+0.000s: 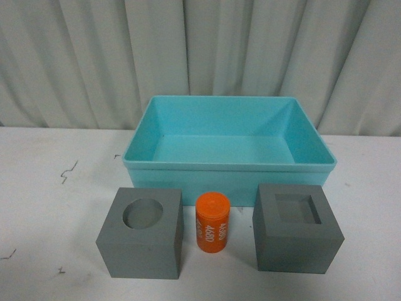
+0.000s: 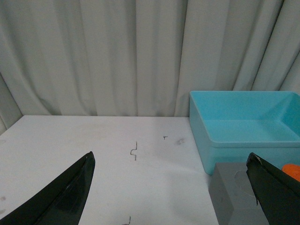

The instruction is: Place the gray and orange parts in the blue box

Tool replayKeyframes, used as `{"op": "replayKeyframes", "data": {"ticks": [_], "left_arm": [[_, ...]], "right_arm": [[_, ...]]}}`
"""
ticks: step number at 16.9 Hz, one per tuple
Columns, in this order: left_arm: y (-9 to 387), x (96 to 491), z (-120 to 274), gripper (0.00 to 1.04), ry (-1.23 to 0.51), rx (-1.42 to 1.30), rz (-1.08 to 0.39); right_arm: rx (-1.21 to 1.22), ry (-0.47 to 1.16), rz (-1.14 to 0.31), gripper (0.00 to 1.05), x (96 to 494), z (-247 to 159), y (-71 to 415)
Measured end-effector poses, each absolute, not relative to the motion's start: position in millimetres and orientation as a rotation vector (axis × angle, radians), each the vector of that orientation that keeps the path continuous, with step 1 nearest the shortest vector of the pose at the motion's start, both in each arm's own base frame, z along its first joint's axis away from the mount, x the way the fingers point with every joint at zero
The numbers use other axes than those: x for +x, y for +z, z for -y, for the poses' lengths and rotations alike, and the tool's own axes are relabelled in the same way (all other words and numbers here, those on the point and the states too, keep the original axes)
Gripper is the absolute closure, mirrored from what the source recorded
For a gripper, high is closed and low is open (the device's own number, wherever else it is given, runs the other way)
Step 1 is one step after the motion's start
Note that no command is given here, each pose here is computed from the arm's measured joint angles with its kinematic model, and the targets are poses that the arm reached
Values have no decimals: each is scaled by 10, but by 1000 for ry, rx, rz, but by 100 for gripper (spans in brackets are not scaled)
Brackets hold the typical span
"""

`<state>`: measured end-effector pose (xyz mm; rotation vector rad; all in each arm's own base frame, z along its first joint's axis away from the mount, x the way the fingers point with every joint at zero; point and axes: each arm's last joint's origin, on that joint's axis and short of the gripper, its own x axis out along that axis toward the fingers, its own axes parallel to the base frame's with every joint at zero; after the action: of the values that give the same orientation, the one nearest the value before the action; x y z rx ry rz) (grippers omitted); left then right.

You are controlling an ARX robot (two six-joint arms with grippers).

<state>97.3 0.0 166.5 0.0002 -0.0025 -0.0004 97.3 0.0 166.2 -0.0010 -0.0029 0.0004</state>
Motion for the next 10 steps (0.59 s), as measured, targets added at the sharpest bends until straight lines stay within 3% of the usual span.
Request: {"op": "replayKeyframes", "data": {"ticks": [10], "left_arm": [[1665,973,0,7,0,0,2]], "right_arm": [[-1,0,3,6,973,0,1662]]}}
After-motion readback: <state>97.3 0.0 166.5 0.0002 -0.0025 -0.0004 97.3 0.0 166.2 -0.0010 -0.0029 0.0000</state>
